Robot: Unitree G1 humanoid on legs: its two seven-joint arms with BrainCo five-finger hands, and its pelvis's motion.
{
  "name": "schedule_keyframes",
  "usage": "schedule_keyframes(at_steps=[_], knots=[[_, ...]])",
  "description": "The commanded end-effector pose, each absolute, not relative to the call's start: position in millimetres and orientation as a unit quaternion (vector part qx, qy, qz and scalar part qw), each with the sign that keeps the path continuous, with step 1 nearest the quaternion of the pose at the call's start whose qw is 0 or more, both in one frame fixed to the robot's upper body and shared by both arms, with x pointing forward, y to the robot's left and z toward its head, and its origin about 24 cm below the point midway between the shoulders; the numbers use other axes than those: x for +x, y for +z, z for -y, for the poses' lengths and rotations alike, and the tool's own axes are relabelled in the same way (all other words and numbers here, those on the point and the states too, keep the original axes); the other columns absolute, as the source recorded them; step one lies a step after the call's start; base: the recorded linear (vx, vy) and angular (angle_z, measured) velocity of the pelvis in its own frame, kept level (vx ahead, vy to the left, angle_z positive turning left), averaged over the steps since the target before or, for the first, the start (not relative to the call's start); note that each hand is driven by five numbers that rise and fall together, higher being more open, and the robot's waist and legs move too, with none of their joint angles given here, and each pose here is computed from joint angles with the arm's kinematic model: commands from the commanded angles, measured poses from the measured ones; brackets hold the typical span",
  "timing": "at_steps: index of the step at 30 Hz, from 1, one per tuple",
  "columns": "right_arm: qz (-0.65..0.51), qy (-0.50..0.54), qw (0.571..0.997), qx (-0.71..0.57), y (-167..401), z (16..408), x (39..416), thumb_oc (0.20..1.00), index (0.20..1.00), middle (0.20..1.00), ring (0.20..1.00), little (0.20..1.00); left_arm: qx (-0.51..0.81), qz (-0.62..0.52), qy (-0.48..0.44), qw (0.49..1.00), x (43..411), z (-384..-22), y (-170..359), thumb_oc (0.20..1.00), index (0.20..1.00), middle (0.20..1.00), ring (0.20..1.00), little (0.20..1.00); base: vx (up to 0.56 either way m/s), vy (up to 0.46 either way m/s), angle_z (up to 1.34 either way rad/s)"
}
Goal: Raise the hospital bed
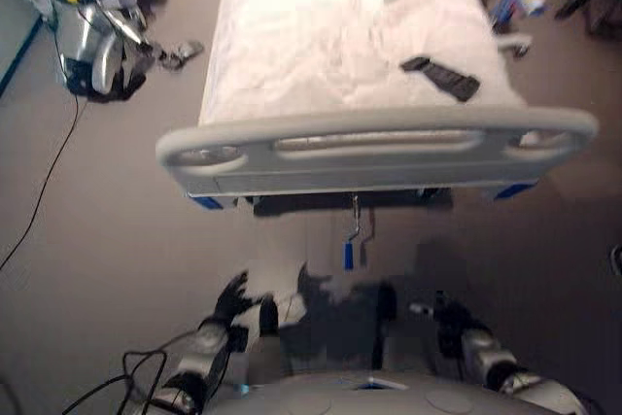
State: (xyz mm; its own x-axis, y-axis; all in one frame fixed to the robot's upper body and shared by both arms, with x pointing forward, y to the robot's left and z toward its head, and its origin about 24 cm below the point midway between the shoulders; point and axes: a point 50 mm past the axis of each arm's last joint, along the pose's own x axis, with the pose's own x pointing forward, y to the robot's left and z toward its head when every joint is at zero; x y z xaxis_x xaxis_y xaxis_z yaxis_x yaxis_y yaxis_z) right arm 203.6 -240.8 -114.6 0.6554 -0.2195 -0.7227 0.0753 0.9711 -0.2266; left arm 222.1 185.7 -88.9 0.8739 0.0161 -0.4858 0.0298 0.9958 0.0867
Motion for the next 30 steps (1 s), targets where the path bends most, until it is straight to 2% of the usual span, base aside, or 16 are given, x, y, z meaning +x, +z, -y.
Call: schedule_keyframes(at_steps=[1,6,7,8,9,15,20,30], knots=[[-0.342,-0.084,0.932,-0.090,-90.5,233.0,243.6,1.000,1.000,1.000,1.000,1.000,0.023,-0.121,0.007,0.992,266.4,-185.3,-38.8,1.000,1.000,1.000,1.000,1.000,-0.18,0.032,-0.05],[-0.285,-0.074,0.949,-0.112,-58.9,221.1,287.4,1.000,1.000,1.000,1.000,1.000,-0.020,0.095,-0.076,0.992,297.3,-150.7,56.5,1.000,1.000,1.000,1.000,1.000,-0.12,0.015,-0.10],[-0.273,-0.071,0.953,-0.112,-52.8,217.8,294.4,1.000,1.000,1.000,1.000,1.000,-0.030,0.118,-0.091,0.988,297.6,-145.4,68.5,1.000,1.000,1.000,1.000,1.000,-0.14,0.015,-0.10],[-0.249,-0.071,0.961,-0.097,-42.1,212.3,305.3,1.000,1.000,1.000,1.000,1.000,-0.032,0.186,-0.108,0.976,298.2,-140.8,102.0,1.000,1.000,1.000,1.000,1.000,-0.09,0.004,-0.12],[-0.249,-0.071,0.961,-0.097,-42.0,212.2,305.6,1.000,1.000,1.000,1.000,1.000,-0.032,0.186,-0.108,0.976,298.1,-140.9,102.2,1.000,1.000,1.000,1.000,1.000,-0.09,-0.002,-0.13],[-0.163,-0.067,0.984,-0.016,1.6,192.9,342.0,1.000,1.000,1.000,1.000,1.000,0.025,0.354,-0.178,0.918,279.9,-129.1,182.5,1.000,1.000,1.000,1.000,1.000,-0.04,0.001,-0.02],[-0.088,-0.037,0.994,0.053,44.7,159.5,368.8,1.000,1.000,1.000,1.000,1.000,0.001,0.437,-0.187,0.880,263.2,-121.8,222.2,1.000,1.000,1.000,1.000,1.000,-0.01,-0.035,0.07],[-0.015,-0.014,0.991,0.130,99.7,138.2,393.1,1.000,1.000,1.000,1.000,1.000,0.004,0.472,-0.172,0.865,256.1,-118.5,237.3,1.000,1.000,1.000,1.000,1.000,0.03,-0.013,0.08]])
